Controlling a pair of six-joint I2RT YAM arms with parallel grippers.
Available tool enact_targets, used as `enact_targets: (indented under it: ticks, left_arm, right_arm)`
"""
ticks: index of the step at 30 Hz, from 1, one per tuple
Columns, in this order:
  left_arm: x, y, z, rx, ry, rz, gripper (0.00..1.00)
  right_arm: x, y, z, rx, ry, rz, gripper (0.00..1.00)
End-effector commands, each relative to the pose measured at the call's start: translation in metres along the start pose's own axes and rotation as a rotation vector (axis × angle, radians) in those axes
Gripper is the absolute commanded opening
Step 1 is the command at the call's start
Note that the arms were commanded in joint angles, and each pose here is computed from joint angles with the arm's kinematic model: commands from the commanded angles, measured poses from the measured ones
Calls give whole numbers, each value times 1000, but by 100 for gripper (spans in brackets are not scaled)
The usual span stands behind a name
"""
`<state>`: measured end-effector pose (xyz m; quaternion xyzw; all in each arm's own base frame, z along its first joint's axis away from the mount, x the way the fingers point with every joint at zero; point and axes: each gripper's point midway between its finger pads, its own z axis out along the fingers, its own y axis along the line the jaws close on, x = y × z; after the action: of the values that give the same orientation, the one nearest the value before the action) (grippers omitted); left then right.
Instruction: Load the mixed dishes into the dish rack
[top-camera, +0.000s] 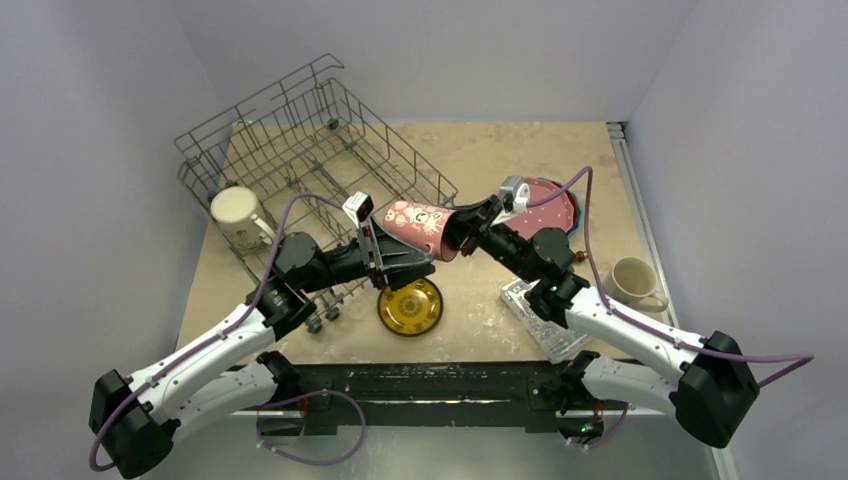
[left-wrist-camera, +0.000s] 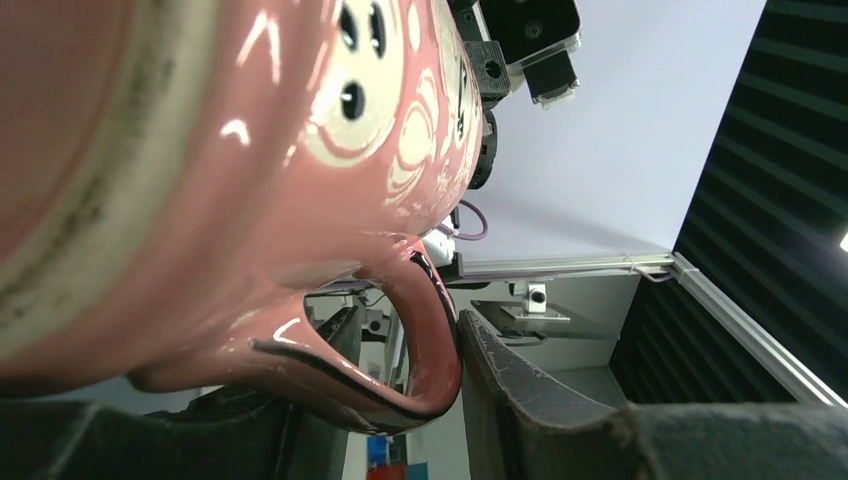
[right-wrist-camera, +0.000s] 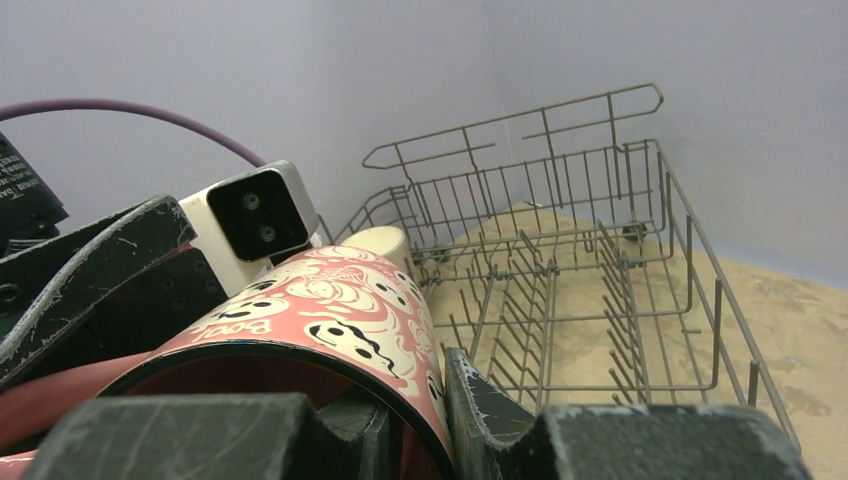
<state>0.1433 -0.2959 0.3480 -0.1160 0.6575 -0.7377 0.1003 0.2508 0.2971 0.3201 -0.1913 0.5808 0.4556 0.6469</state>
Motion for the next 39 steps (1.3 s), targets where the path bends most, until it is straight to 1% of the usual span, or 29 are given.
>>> enact_targets:
  ticks: [1,3,6,8,17,18,19,20,21,22,24,26,28,29,30,31,33,36,37,38,39]
  left_arm:
    - [-1,-45,-1,136,-27,58,41]
    - [-2,-39,-2,114,-31,37,47]
    - [-1,-34,-4,90,-34,17,49]
    - [-2,-32,-4,82,-40,8,47]
    - [-2,-49,-6,156,-48,60,37]
    - [-2,-53,-6,172,-51,79,35]
    - [-1,-56,-7,183,-52,94,22]
    - [-1,-56,-8,182,-58,108,12]
    - [-3,-56,-9,177,-73,123,5]
    - [-6,-55,-11,170,-102,147,1]
    - [-9,-54,-17,145,-143,187,0]
    - [-12,-54,-24,105,-191,240,0]
    - [-18,-50,-34,16,-255,319,0]
    - [-23,-46,-42,-46,-294,348,0]
    - [-28,-44,-50,-110,-335,385,0]
    - [-34,-47,-59,-162,-378,440,0]
    - [-46,-43,-82,-302,-461,526,0]
    - [-65,-41,-114,-473,-588,602,0]
    - [-70,-35,-125,-546,-616,616,0]
    - [-80,-33,-136,-612,-669,641,0]
    - [-83,-31,-144,-666,-687,648,0]
  right_arm:
    - [-62,49,0,-177,-183,-70,0]
    - [-65,54,-4,-198,-201,-89,0]
    - [-66,60,-6,-234,-201,-135,0]
    - [-62,65,-5,-272,-180,-181,0]
    - [-64,71,-2,-279,-186,-281,0]
    - [-61,71,-1,-276,-174,-286,0]
    - [-59,71,0,-272,-170,-291,0]
    - [-59,71,0,-266,-172,-296,0]
    - [-59,70,0,-257,-172,-299,0]
    - [-59,68,1,-246,-168,-298,7]
    - [-56,61,6,-200,-151,-269,31]
    - [-53,50,11,-138,-131,-213,51]
    - [-47,37,18,-60,-105,-133,71]
    - [-41,26,22,5,-80,-82,82]
    - [-33,17,25,66,-43,-29,88]
    - [-26,5,28,134,-10,10,93]
    - [-10,-8,29,213,58,43,96]
    - [5,-19,19,284,124,55,97]
    - [6,-23,15,305,131,57,97]
    - [7,-24,11,316,142,60,97]
    - [9,-25,7,327,153,62,97]
